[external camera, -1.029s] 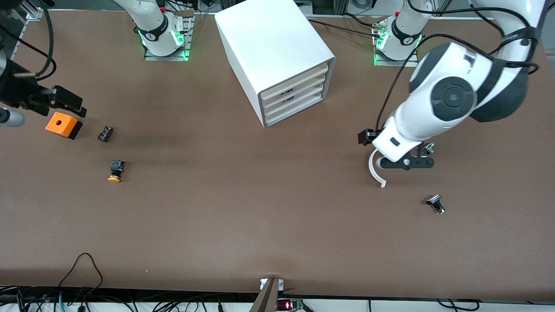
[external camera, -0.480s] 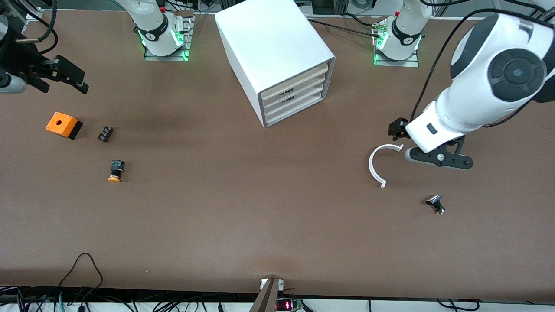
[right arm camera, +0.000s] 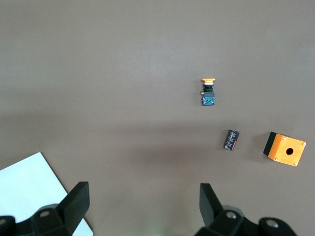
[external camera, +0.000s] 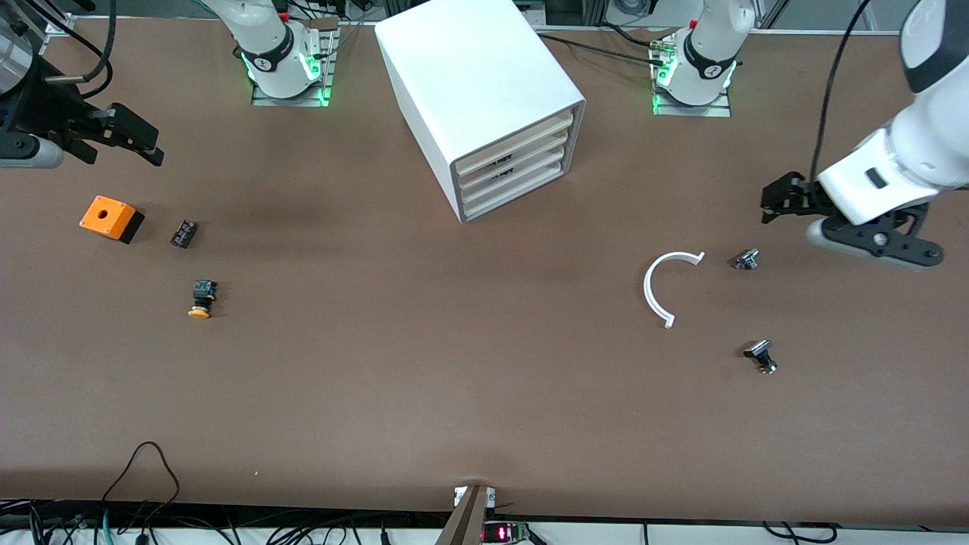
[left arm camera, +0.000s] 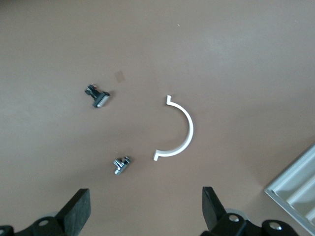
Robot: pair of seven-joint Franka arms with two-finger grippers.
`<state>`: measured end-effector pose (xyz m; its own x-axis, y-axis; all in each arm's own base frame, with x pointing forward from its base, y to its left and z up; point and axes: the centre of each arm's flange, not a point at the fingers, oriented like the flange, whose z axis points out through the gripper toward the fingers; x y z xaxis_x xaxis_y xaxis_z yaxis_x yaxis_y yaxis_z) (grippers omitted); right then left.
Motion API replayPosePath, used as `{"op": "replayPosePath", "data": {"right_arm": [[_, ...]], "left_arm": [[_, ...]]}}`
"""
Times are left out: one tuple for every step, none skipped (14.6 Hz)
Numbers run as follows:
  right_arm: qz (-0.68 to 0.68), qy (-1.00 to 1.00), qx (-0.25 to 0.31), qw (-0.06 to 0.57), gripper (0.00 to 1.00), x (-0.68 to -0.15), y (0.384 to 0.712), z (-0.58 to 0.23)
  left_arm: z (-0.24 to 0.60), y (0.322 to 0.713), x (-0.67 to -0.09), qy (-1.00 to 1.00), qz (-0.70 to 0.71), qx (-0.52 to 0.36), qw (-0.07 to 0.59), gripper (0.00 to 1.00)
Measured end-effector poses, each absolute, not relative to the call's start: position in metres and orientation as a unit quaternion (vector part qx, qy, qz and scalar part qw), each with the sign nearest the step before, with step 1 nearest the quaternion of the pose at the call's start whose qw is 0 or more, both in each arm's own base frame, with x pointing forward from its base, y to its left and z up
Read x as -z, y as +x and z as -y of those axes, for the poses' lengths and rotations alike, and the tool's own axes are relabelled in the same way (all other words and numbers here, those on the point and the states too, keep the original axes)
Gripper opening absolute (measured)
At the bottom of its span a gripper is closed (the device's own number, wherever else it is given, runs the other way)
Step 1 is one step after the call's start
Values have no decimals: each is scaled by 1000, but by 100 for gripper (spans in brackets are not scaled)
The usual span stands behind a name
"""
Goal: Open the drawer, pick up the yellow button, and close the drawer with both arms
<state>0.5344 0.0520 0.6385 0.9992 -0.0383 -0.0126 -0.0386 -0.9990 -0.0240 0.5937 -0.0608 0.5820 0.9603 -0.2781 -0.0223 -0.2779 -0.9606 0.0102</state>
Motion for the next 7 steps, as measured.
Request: {"op": "replayPosePath", "data": {"right_arm": [[-19, -1000, -6, 12, 99, -638, 535, -52], [-19, -1000, -6, 12, 100, -638, 535, -52], [-19, -1000, -5, 12, 100, -639, 535, -52], [-19, -1000, -5, 12, 100, -639, 535, -52], [-17, -1000, -5, 12, 100, -639, 535, -52], [-13, -1000, -5, 12, 100, -639, 535, -52], [-10, -1000, -4, 11, 100, -640, 535, -51]], "left_arm": [[57, 584, -578, 990, 137, 7, 3, 100], [56, 573, -575, 991, 132, 7, 4, 100], [54, 563, -574, 992, 126, 5, 6, 100], [53, 557, -575, 993, 120, 3, 8, 100], [51, 553, -576, 993, 115, 2, 9, 100], [50, 552, -577, 994, 111, 0, 9, 100], [49, 551, -578, 994, 106, -2, 9, 100]]}}
